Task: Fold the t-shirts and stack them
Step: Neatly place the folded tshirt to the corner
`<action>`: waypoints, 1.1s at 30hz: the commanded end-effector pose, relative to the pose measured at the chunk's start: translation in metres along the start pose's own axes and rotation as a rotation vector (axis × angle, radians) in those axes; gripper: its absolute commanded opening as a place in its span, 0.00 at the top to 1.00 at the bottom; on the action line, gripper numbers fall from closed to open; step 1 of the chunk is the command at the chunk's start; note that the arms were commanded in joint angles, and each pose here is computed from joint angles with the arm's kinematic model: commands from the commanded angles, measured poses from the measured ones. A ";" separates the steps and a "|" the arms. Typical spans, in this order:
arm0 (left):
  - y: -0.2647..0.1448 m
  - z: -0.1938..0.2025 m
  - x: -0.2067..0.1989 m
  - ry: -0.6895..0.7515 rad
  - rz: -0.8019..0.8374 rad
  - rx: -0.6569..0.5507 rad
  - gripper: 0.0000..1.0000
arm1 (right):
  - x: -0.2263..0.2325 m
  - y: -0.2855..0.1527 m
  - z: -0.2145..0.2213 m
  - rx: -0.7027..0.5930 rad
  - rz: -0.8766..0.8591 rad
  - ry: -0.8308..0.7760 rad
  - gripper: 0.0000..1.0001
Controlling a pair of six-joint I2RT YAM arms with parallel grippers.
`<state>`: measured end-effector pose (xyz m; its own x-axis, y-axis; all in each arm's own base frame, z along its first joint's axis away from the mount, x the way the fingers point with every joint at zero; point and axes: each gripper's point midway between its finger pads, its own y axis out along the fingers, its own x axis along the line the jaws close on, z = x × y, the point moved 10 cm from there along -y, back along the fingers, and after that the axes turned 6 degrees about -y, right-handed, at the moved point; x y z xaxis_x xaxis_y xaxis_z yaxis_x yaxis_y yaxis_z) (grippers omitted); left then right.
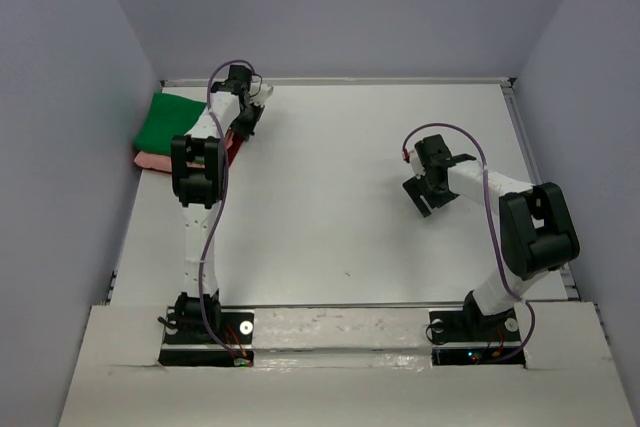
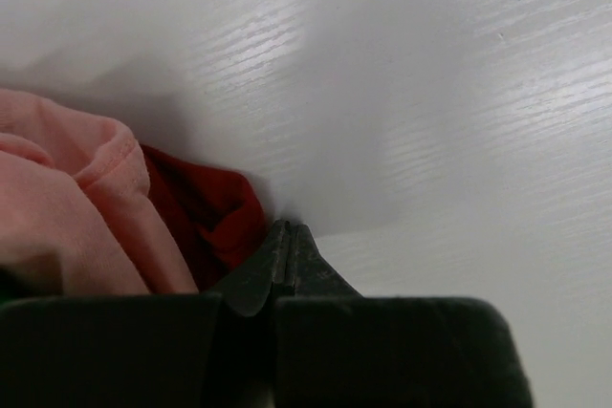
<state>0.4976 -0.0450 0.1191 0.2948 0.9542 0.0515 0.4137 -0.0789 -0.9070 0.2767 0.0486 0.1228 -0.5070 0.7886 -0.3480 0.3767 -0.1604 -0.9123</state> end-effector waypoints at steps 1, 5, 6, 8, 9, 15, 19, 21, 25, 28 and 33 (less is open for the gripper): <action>-0.007 -0.004 0.009 -0.017 -0.037 0.015 1.00 | -0.002 -0.004 -0.005 -0.027 0.005 0.014 0.19; -0.005 -0.007 0.016 -0.027 -0.063 0.013 1.00 | -0.002 -0.003 -0.005 -0.023 0.006 0.014 0.19; -0.005 -0.008 0.016 -0.031 -0.071 0.013 1.00 | -0.001 -0.003 -0.005 -0.020 0.001 0.012 0.19; -0.005 -0.007 0.020 -0.037 -0.076 0.013 1.00 | -0.002 -0.002 -0.005 -0.018 0.007 0.013 0.19; -0.007 -0.008 0.024 -0.040 -0.113 0.012 1.00 | -0.002 -0.002 -0.005 -0.016 0.008 0.012 0.19; -0.012 -0.013 0.039 -0.061 -0.170 -0.016 1.00 | -0.001 0.000 -0.004 -0.008 0.005 0.010 0.19; -0.012 -0.020 0.045 -0.072 -0.198 -0.053 1.00 | -0.001 0.001 -0.004 -0.002 0.002 0.008 0.19; -0.012 -0.023 0.046 -0.076 -0.207 -0.073 1.00 | 0.000 0.001 -0.004 -0.002 0.000 0.009 0.19; -0.008 -0.036 0.051 -0.082 -0.224 -0.129 1.00 | 0.001 0.005 -0.003 0.017 -0.005 0.003 0.19; -0.003 -0.043 0.054 -0.082 -0.237 -0.153 1.00 | 0.002 0.009 -0.002 0.035 -0.002 -0.002 0.19; 0.000 -0.048 0.053 -0.082 -0.244 -0.179 1.00 | 0.002 0.011 -0.002 0.046 0.002 -0.003 0.19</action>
<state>0.5465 -0.0113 0.1262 0.1380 0.9705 0.1977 0.5568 0.0890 -0.8259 0.2808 0.0493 0.1214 -0.5078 0.7864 -0.3517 0.3691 -0.1702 -0.9136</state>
